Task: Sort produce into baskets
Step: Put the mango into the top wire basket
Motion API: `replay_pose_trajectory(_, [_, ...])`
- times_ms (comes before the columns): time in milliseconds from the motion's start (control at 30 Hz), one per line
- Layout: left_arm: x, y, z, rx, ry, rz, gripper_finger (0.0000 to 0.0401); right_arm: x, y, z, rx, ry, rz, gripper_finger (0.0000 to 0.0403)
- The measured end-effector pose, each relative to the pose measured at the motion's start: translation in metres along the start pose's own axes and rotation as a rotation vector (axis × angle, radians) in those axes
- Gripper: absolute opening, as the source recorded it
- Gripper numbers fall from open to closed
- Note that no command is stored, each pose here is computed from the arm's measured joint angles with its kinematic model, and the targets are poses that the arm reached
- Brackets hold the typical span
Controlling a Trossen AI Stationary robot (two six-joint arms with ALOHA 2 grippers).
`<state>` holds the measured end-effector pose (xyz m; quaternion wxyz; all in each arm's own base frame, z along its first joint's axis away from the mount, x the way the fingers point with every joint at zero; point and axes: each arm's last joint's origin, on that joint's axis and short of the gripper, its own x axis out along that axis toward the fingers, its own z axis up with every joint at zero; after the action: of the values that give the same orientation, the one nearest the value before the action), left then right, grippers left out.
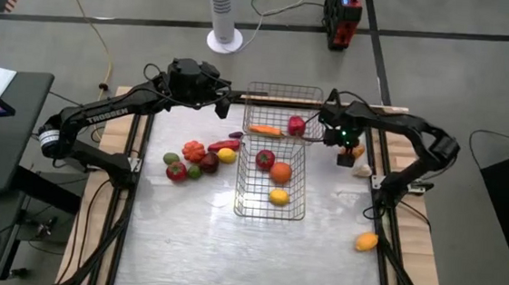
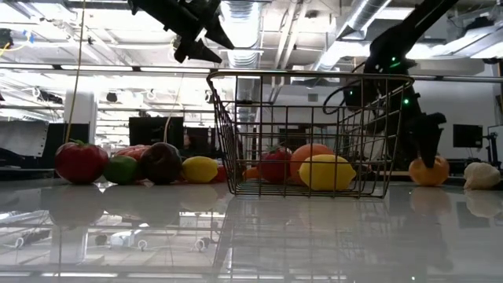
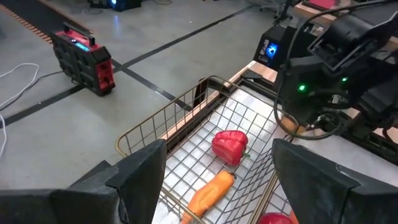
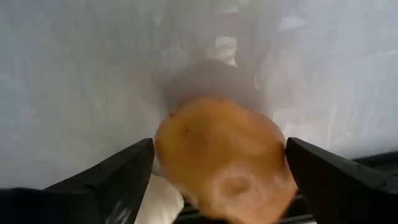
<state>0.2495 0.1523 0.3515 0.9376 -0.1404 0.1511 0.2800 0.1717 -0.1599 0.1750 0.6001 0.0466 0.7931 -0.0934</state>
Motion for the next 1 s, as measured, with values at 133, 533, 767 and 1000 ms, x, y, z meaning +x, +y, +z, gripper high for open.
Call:
replay_pose_trajectory(133, [0.000,0.000,0.000,0.010,0.000,0.000,0.0279,0.013,0.001,0.003,-0.016,0.058,0.018,0.0373])
replay_pose_trajectory(533, [0.000,0.000,0.000,0.027,-0.001,0.003,0.0279,0.005,0.002,-0.002,0.004,0.052,-0.058,0.0332])
replay_pose_trajectory(767, [0.000,0.000,0.001,0.033,-0.011,0.008,0.0279,-0.038,0.013,-0.002,0.078,-0.086,-0.052,0.0331])
replay_pose_trajectory(1000, [0.000,0.000,0.002,0.021,-0.017,0.009,0.0279,-0.107,0.026,-0.007,0.184,-0.533,0.147,0.0331])
